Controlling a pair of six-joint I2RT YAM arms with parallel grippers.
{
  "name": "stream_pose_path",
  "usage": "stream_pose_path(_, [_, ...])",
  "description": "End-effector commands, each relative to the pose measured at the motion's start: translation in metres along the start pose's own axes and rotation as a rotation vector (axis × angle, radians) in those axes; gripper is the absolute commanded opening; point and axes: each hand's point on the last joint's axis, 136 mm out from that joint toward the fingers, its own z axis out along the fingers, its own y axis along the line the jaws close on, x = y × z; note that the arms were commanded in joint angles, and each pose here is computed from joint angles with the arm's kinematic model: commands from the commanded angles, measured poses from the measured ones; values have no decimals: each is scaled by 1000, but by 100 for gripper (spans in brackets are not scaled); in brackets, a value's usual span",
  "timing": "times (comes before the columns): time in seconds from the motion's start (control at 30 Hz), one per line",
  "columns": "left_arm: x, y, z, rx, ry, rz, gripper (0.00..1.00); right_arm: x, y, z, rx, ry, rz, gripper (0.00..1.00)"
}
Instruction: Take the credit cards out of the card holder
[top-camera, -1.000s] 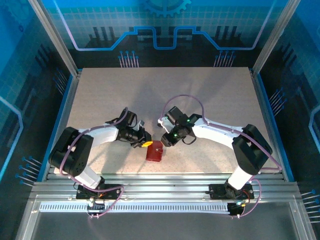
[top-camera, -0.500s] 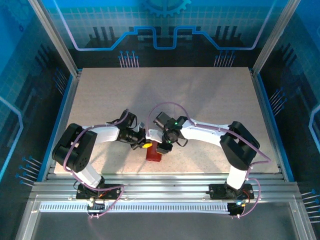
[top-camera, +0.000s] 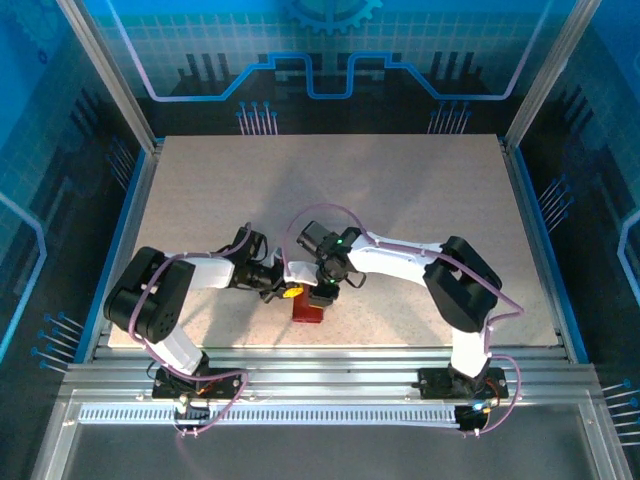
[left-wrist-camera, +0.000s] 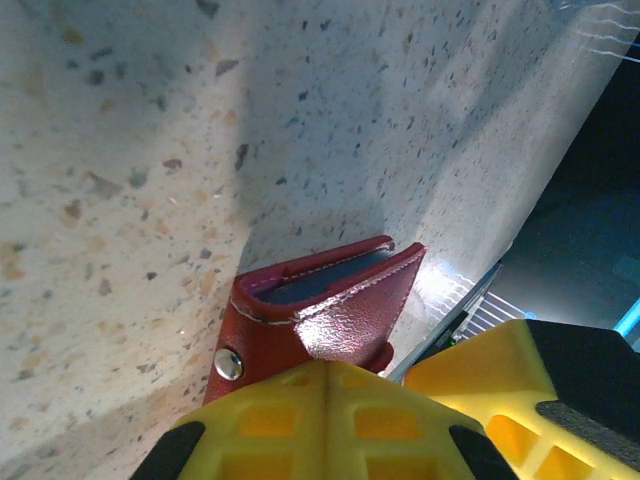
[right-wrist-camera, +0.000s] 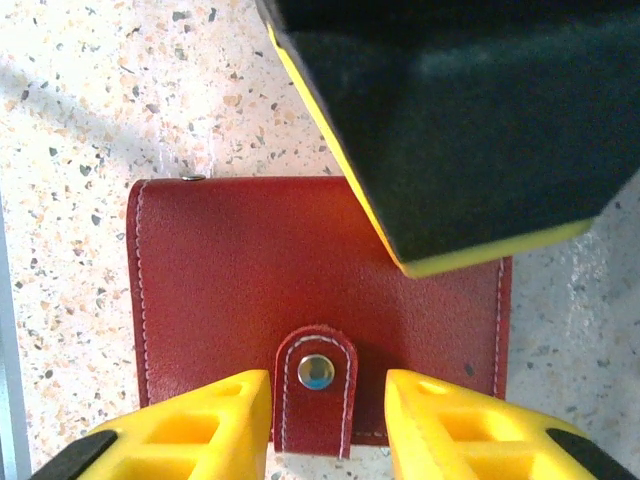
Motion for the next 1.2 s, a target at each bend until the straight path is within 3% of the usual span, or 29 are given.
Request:
stream_pose_path(0.0, [4,7,2,21,24,-48,3,2,9,4,-30,37,-77,35])
stream_pose_path(0.93, [9,15,1,38,41,-67,0,17,2,23,-46,163,-186,41])
stream_pose_path(1.17, [10,18,1,30,37,-73,0,16,5,29,-36,153,-181,33])
